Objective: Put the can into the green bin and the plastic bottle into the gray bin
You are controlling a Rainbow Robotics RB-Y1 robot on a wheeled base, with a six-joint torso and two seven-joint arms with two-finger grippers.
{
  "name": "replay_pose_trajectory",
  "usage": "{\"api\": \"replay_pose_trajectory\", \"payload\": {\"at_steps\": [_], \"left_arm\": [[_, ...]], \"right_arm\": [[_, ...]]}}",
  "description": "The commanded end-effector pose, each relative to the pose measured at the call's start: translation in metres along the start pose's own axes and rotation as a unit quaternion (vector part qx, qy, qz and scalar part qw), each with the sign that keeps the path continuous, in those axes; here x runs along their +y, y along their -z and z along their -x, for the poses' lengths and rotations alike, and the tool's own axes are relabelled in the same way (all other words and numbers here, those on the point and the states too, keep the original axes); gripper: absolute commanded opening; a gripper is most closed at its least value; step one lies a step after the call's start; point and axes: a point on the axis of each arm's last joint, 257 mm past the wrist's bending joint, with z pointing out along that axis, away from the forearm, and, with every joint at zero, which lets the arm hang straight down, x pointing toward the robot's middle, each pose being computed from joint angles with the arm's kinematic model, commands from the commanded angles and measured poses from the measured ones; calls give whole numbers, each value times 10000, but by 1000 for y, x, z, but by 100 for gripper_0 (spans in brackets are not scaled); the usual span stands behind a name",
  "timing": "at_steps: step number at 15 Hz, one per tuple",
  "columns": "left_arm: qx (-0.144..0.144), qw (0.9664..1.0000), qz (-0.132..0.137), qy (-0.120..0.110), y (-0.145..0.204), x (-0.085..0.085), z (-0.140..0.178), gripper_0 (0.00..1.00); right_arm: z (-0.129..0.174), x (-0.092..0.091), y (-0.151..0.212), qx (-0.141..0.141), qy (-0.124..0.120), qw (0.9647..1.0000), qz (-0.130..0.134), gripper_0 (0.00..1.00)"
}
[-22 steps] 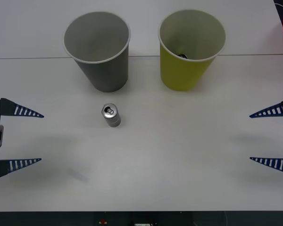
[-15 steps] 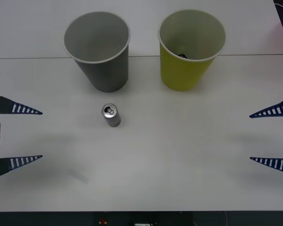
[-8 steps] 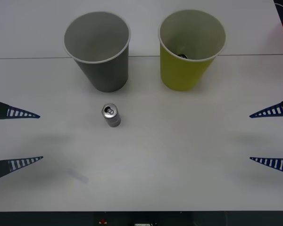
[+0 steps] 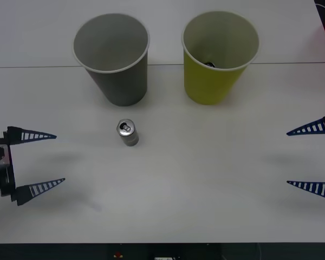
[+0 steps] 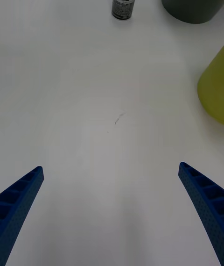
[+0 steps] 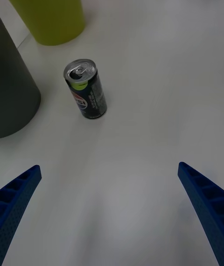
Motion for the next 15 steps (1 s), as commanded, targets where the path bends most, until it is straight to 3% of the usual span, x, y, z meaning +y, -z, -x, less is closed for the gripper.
{"api": "replay_pose_trajectory", "payload": {"at_steps": [1,7,10,15], "left_arm": [[-220,9994,184,197,-9,0,-10,100],[-595,9956,701,203,-39,6,-29,100],[-717,9917,928,523,-59,5,-34,100],[-741,9854,1295,826,-98,8,-34,100]], "right_arm": [[0,0,0,0,0,10000,0,100],[0,0,0,0,0,10000,0,100],[0,0,0,0,0,10000,0,100],[0,0,0,0,0,10000,0,100]]}}
